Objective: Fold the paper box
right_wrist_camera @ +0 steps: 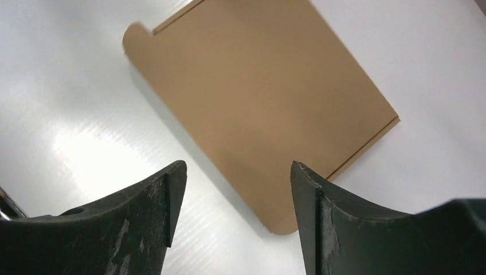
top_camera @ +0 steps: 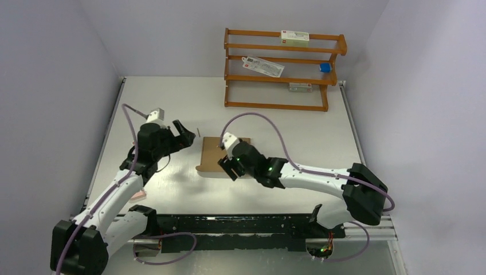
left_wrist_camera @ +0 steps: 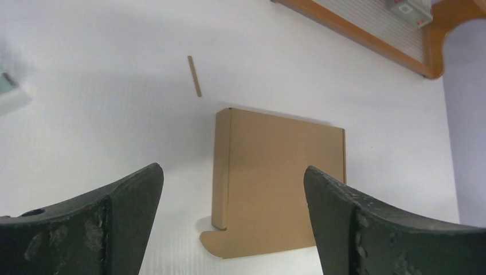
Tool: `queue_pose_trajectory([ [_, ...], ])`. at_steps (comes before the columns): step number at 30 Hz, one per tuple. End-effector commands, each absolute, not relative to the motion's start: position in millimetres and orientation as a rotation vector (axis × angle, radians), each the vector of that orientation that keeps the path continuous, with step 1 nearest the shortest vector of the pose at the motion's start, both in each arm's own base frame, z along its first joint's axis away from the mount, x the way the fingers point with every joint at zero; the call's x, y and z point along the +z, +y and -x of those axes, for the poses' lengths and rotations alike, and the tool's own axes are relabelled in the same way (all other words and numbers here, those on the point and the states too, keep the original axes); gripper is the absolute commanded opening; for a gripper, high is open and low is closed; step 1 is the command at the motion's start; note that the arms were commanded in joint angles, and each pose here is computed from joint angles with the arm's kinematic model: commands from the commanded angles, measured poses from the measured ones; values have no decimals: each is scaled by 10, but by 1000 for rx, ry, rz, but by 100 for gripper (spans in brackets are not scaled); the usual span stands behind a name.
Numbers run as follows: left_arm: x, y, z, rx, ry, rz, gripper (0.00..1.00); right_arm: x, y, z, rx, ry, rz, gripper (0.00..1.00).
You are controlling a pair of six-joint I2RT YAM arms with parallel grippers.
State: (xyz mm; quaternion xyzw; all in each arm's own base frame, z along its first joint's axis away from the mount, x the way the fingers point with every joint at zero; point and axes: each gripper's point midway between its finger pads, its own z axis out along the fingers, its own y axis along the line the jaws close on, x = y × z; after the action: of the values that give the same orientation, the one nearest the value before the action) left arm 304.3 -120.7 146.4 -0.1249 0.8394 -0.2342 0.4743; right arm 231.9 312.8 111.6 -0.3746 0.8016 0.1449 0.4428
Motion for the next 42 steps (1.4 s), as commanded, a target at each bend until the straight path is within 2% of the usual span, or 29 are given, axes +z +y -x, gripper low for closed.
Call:
queue_pose_trajectory([
  [1,1540,-1096,-2961,-664,2083,361,97,984,3097,-2203,126,1895,1186,71],
  [5,1561,-910,-2975,-641,2087,395,97,877,3265,-1986,26,1778,1348,71],
  [9,1539,-904,-2974,-643,2112,375,97,728,3318,-2008,-159,1695,1416,70],
  [15,1422,-990,-2970,-686,2150,326,97,680,3345,-2205,-406,1548,1401,62],
  [23,1274,-1059,-2999,-738,2170,345,92,424,3449,-2250,-471,1491,1486,52],
  [31,1393,-1033,-3014,-715,2163,334,92,534,3472,-2309,-453,1493,1457,32],
  [37,1595,-1010,-3038,-688,2141,292,92,693,3461,-2401,-392,1529,1430,8],
  [42,1715,-1006,-3037,-665,2147,228,92,777,3468,-2393,-340,1584,1445,2],
])
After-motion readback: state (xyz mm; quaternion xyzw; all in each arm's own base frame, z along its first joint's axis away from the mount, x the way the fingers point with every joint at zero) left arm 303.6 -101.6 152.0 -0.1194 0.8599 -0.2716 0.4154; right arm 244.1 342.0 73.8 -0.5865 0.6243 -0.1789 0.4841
